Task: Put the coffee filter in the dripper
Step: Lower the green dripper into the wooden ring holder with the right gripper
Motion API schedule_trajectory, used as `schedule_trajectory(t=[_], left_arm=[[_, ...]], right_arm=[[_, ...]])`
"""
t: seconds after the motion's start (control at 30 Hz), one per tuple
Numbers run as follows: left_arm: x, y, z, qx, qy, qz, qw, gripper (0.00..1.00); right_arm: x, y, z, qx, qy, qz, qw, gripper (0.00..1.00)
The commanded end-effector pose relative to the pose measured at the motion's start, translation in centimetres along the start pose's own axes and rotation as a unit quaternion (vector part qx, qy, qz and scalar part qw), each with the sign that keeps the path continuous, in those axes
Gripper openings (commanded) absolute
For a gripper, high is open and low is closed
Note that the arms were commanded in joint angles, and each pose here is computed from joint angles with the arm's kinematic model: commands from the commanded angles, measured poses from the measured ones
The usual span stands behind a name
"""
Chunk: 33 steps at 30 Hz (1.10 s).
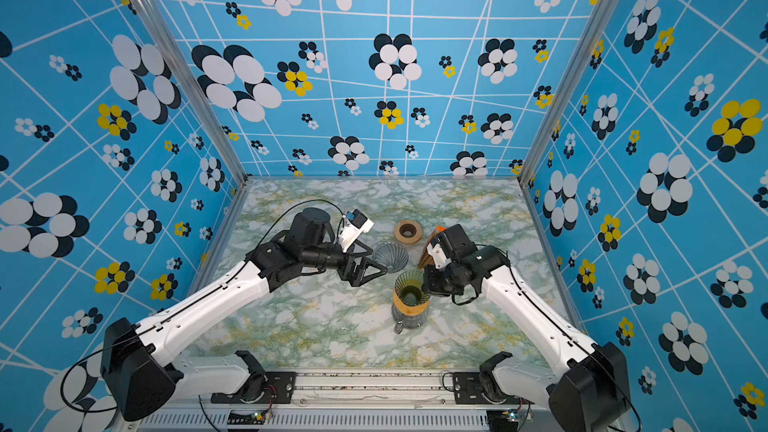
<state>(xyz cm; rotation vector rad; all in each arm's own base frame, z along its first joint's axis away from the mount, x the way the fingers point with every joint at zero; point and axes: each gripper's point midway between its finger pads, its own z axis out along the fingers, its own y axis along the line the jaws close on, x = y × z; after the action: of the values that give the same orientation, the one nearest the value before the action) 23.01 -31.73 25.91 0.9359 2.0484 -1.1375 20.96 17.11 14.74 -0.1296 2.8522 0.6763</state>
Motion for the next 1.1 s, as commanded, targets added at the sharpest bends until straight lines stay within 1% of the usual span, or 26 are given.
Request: schedule_trajectory(t=[0.0,0.43,0.53,0.73,1.07], left_arm=[[-0.67,-0.72,-0.56,0.001,-0.007,0.015,1.0,0.99],[-0.65,-0.69,-0.53,0.001,-0.007,0.016,1.0,0.99],[-0.56,-0.63,-0.47,0.001,-0.005,0.014,1.0,0.99],[-0.53,-0.55,-0.41,0.0,-0.004,0.014,1.0,0.99],[-0.51,-0.57,-0.43,0.0,-0.003,0.015,1.0,0.99]], right_arm=[[0.87,-0.89,-0.22,0.016,0.007,0.01,1.0,0.06],[0.89,-0.99,-0.31,0.02,0.006,0.011,1.0,0.06],[0.85,-0.92,-0.31,0.018,0.005,0.012,1.0,0.1],[0.68,-0.76,-0.38,0.015,0.002,0.012,1.0,0.11],[0.49,-0.54,-0.56,0.01,-0.003,0.012,1.0,0.18]])
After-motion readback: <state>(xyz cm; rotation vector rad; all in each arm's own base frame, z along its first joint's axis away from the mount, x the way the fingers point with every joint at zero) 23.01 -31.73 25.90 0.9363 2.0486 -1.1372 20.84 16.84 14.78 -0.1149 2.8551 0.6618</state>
